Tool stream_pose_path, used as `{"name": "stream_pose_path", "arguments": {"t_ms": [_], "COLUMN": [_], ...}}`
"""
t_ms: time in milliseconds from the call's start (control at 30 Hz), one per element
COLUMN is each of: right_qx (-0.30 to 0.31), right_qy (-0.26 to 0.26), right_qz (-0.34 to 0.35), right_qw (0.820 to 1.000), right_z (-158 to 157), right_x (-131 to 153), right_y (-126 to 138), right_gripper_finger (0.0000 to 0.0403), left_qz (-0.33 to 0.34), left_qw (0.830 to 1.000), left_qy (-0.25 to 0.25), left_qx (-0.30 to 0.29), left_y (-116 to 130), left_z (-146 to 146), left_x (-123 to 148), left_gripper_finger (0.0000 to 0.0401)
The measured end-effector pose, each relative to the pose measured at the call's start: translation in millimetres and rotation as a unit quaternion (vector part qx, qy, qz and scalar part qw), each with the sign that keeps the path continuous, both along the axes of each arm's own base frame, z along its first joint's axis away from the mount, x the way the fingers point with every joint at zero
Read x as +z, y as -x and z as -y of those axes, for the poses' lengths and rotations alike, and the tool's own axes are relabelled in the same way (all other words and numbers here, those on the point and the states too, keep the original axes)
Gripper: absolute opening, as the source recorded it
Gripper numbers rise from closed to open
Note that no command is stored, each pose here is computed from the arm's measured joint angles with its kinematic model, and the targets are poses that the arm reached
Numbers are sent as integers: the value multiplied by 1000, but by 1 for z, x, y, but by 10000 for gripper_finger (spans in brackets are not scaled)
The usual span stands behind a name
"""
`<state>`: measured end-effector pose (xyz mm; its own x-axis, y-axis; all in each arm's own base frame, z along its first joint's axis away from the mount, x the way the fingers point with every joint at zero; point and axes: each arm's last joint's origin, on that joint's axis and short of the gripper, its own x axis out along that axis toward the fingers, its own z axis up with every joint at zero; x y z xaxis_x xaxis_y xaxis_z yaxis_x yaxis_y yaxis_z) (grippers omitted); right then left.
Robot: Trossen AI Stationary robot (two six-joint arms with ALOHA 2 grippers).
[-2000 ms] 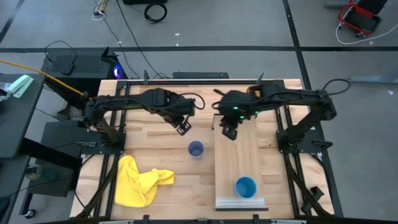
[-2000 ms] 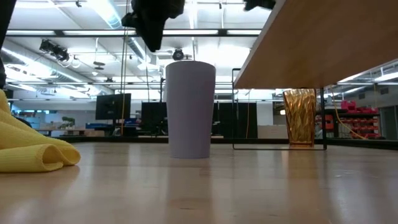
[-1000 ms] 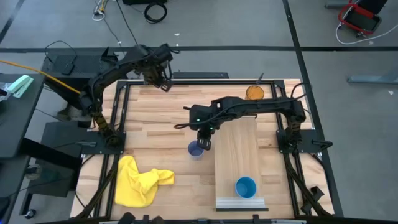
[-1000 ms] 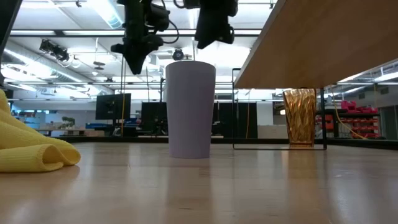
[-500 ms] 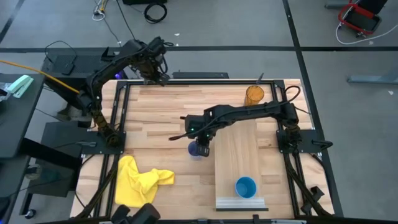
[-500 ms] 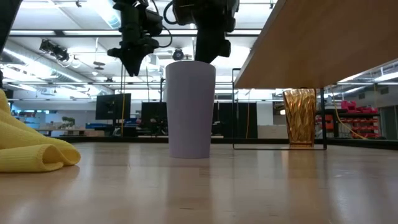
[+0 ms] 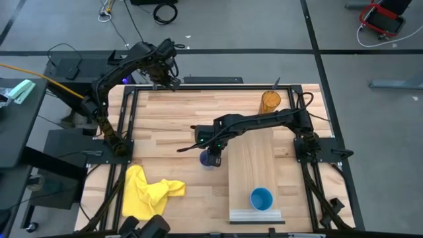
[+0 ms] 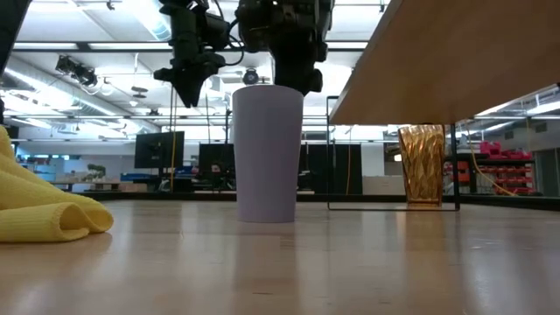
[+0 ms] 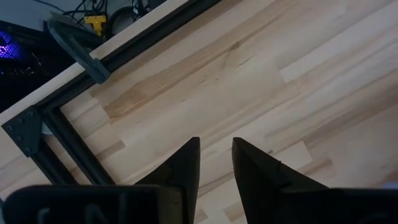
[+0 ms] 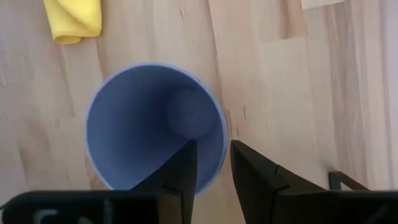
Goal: Stack small to large cups/mugs on shelf
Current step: Put the purple cup onto the shelf
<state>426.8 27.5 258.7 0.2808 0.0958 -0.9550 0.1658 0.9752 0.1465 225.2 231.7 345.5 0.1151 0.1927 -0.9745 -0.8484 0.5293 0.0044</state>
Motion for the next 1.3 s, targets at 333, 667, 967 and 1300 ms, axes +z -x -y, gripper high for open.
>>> {"name": "stream_pose_path", "arguments": {"t_ms": [333, 667, 967, 1300], "right_qx": [-1, -12, -15, 6], "right_qy": [1, 20, 20, 27], "right_qz": [-27, -10, -15, 11], "right_qw": [1000, 1000, 1000, 1000], "right_z": [0, 5, 6, 3], "right_x": [-17, -3, -1, 63], "right_y": [-5, 0, 2, 12], "right_gripper_finger": [105, 46, 9, 3], "left_qz": [1, 5, 6, 12], "left_qw": [1000, 1000, 1000, 1000], "left_qy": [-2, -6, -7, -13], "left_qx": [0, 1, 1, 1], "left_y": [0, -1, -1, -2], "left_z": [0, -1, -1, -2], "left_x": [0, 0, 0, 1], "left_gripper_finger": [100, 89, 85, 79]}}
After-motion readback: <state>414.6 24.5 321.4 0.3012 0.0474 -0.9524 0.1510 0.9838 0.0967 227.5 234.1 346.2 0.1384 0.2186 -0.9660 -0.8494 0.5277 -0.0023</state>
